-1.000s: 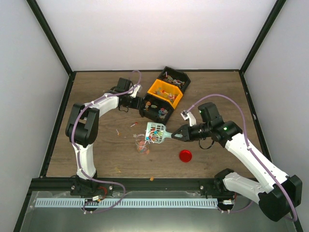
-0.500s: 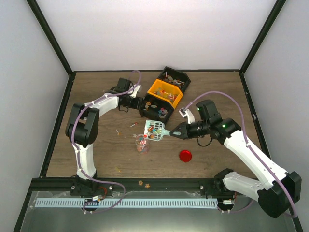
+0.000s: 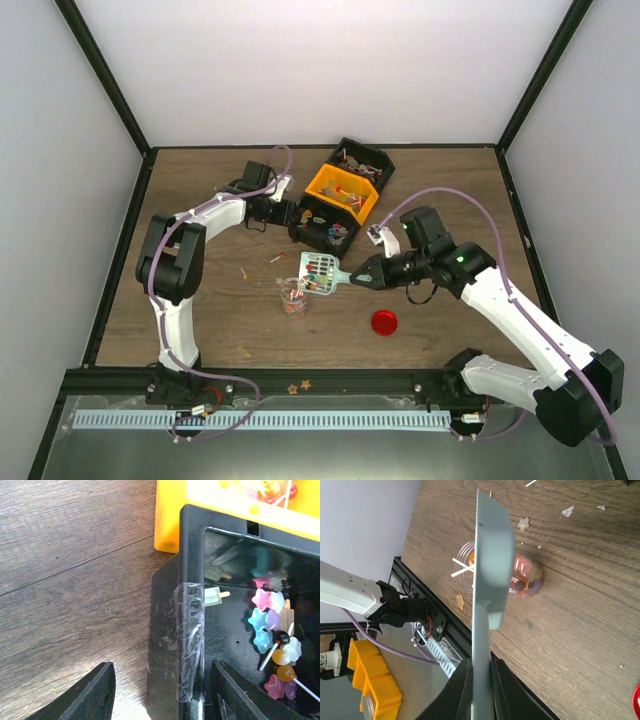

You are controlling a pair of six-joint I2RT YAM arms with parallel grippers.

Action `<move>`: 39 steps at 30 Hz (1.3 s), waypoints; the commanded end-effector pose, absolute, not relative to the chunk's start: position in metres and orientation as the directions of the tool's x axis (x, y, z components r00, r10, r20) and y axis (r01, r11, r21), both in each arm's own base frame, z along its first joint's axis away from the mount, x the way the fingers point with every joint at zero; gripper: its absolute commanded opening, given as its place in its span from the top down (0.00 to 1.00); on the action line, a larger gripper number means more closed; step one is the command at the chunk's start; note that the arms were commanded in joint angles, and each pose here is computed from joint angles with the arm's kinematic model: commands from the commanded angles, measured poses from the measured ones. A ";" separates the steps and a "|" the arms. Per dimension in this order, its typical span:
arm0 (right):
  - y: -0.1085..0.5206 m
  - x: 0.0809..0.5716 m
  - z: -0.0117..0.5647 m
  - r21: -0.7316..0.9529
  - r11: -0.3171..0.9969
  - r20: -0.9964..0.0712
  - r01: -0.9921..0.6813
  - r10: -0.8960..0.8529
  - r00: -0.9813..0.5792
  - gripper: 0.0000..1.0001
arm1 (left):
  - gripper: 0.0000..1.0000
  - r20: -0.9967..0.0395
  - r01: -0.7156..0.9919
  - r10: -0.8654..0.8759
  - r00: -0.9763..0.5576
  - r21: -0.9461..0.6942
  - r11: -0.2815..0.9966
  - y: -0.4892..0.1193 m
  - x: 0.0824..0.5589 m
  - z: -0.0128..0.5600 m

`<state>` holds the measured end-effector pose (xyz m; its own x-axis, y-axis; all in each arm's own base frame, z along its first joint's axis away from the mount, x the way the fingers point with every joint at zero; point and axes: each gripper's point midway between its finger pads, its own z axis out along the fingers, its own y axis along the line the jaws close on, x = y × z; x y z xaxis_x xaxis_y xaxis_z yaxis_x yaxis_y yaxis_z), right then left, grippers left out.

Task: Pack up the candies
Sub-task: Place the fake candies in the packing bottle.

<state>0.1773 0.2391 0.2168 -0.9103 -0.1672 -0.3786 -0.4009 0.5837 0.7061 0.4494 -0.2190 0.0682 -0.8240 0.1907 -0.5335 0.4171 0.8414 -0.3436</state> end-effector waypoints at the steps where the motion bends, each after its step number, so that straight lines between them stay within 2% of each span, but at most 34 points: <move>1: 0.240 0.181 0.239 0.680 0.582 -0.435 -0.446 -0.170 -0.884 0.99 | 0.46 -0.527 0.415 0.188 -0.829 -0.354 0.838 -0.218 0.448 0.064; 39: 0.253 0.176 0.251 0.542 0.677 -0.438 -0.498 -0.278 -0.855 0.99 | 0.46 -0.525 0.409 0.179 -0.832 -0.363 0.837 -0.216 0.449 0.063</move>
<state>0.1761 0.2477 0.2354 -0.8806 -0.2528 -0.4008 -0.4574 0.6746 0.5794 0.4503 -0.2168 0.0685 -0.8273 0.1818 -0.5316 0.4104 0.8417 -0.3508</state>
